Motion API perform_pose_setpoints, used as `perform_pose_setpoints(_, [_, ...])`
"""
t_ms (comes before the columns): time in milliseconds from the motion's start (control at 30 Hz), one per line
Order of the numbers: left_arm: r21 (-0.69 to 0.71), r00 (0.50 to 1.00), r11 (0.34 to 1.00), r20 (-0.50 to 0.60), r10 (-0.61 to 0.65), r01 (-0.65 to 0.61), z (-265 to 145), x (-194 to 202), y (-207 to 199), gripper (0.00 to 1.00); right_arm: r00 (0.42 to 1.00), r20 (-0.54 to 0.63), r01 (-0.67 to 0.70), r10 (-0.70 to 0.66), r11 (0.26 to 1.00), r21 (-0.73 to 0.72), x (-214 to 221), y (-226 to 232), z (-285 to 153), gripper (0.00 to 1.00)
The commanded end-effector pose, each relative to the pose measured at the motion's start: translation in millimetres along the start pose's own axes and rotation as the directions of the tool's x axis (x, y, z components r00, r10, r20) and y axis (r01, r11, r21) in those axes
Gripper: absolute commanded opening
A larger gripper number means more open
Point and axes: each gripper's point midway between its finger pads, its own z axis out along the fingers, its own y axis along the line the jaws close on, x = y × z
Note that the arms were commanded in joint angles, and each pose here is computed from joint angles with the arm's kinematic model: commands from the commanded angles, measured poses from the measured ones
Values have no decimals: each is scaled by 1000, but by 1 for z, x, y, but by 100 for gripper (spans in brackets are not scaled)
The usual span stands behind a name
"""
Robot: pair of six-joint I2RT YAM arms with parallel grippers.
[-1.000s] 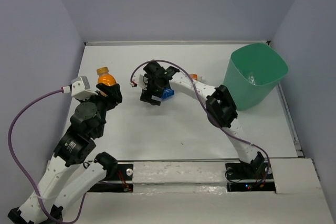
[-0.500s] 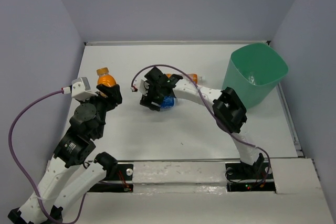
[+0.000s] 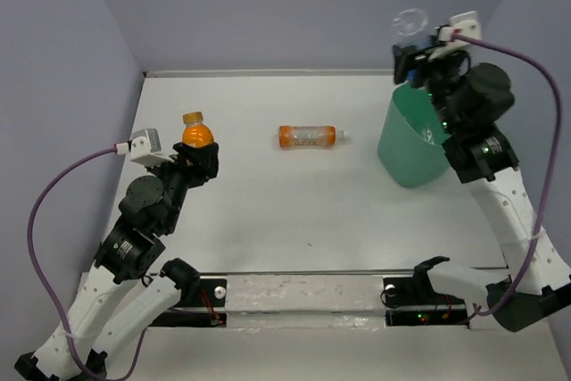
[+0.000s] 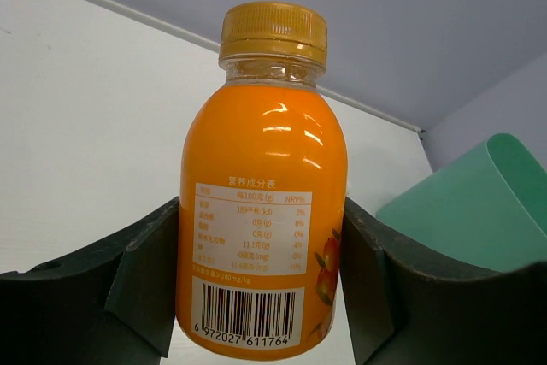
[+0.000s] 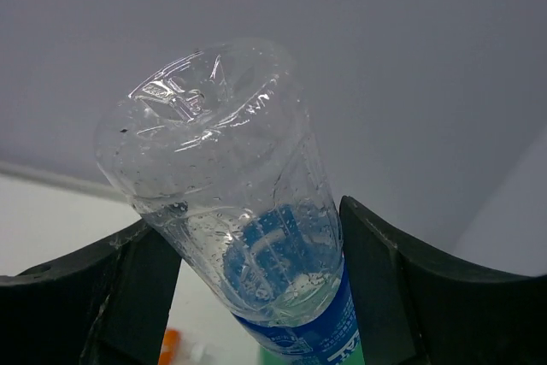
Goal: Put the plastic bottles in the bin
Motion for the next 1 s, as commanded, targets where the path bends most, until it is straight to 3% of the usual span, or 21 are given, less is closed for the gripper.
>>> perform_pose_setpoints(0, [132, 999, 990, -2, -47, 47, 5, -4, -31, 58, 989, 93, -138, 115, 942, 305, 3, -88, -15, 39])
perform_pose_setpoints(133, [197, 998, 979, -31, -55, 60, 16, 0, -51, 58, 981, 62, -191, 184, 854, 484, 56, -155, -27, 39])
perform_pose_setpoints(267, [256, 997, 964, -48, -53, 64, 33, 0, -76, 58, 951, 67, -292, 301, 806, 514, 98, -168, -38, 43])
perform_pose_setpoints(367, [317, 996, 945, -63, -61, 78, 47, -4, -105, 58, 938, 93, -330, 333, 779, 533, 101, -168, -50, 77])
perform_pose_setpoints(400, [351, 995, 932, -65, -73, 91, 51, -5, -123, 58, 932, 89, -341, 350, 771, 537, 103, -165, -56, 98])
perform_pose_setpoints(500, [390, 995, 916, -65, -78, 97, 58, -5, -164, 58, 915, 56, -365, 400, 761, 537, 104, -157, -65, 100])
perform_pose_setpoints(667, [467, 996, 880, -74, -55, 83, 69, 7, -235, 58, 888, 143, -455, 437, 789, 413, 51, -126, -97, 100])
perform_pose_setpoints(733, [496, 997, 866, -64, -39, 66, 81, 13, -267, 58, 880, 152, -475, 451, 821, 316, 27, -105, -108, 92])
perform_pose_setpoints(767, [505, 998, 861, -59, -37, 62, 91, 16, -285, 58, 876, 188, -480, 444, 834, 273, 6, -96, -122, 81])
perform_pose_setpoints(800, [519, 998, 853, -49, -42, 61, 94, 16, -298, 58, 875, 194, -481, 444, 843, 239, -3, -88, -129, 51])
perform_pose_setpoints(833, [536, 999, 843, -45, -29, 49, 94, 21, -312, 58, 874, 198, -479, 445, 856, 192, -14, -78, -136, 32])
perform_pose_setpoints(900, [555, 999, 831, -30, -24, 37, 107, 30, -341, 58, 871, 254, -464, 421, 875, 139, -46, -64, -164, 1])
perform_pose_setpoints(967, [574, 999, 818, -35, -18, 35, 114, 40, -362, 58, 868, 287, -451, 405, 884, 119, -64, -57, -183, 0])
